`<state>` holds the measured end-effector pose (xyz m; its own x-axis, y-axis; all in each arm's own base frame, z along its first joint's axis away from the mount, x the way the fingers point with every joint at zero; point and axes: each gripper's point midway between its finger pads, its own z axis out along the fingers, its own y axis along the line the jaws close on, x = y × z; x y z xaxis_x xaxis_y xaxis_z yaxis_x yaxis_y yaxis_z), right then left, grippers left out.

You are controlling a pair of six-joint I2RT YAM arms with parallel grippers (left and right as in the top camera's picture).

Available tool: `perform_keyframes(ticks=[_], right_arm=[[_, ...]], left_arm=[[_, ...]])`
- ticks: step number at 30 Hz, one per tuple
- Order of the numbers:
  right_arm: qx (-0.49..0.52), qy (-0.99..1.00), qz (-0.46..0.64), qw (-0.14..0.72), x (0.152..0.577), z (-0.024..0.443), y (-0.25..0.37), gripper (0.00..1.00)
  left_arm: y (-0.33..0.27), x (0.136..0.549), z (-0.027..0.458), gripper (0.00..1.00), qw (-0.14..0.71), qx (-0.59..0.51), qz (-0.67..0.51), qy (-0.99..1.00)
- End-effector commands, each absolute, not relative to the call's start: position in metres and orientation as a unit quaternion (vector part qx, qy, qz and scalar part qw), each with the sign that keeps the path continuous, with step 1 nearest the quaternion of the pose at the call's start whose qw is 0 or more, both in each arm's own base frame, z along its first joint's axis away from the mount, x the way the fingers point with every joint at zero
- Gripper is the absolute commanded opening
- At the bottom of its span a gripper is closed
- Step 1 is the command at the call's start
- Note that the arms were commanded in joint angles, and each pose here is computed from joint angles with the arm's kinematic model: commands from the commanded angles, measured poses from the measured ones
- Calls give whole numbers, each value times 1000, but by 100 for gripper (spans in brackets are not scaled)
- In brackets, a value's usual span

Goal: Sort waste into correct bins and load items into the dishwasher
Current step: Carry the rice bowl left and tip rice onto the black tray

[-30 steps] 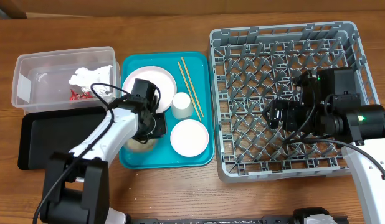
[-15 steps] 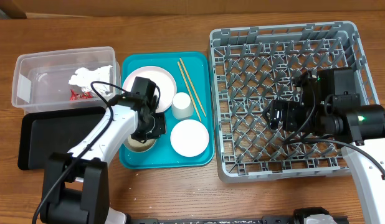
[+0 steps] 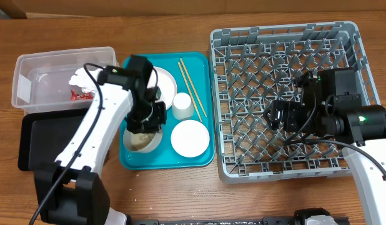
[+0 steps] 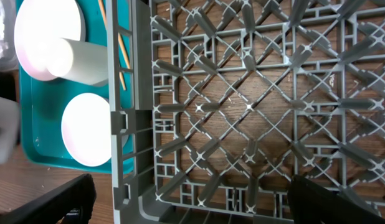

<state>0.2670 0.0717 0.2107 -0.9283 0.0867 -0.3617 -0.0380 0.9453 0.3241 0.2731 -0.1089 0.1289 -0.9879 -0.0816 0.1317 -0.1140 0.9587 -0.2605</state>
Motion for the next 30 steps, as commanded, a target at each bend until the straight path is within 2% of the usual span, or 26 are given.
perform_keyframes(ticks=[1,6,11,26,30], right_arm=[[11,965,169,201,271,219,73,100],[11,965,169,201,271,219,73,100],[11,965,169,201,271,219,73,100],[11,965,169,201,271,219,73,100],[11,965,169,199,270,219,73,100]], left_arm=[[-93,285,156,4,17,45,152,-987],[-54,283,171,4,-5,80,169,-982],[-20,289,182,4,-44,91,257,-961],[53,305,163,4,-205,212,508,-809],[68,312,157,4,-221,243,556,-763]])
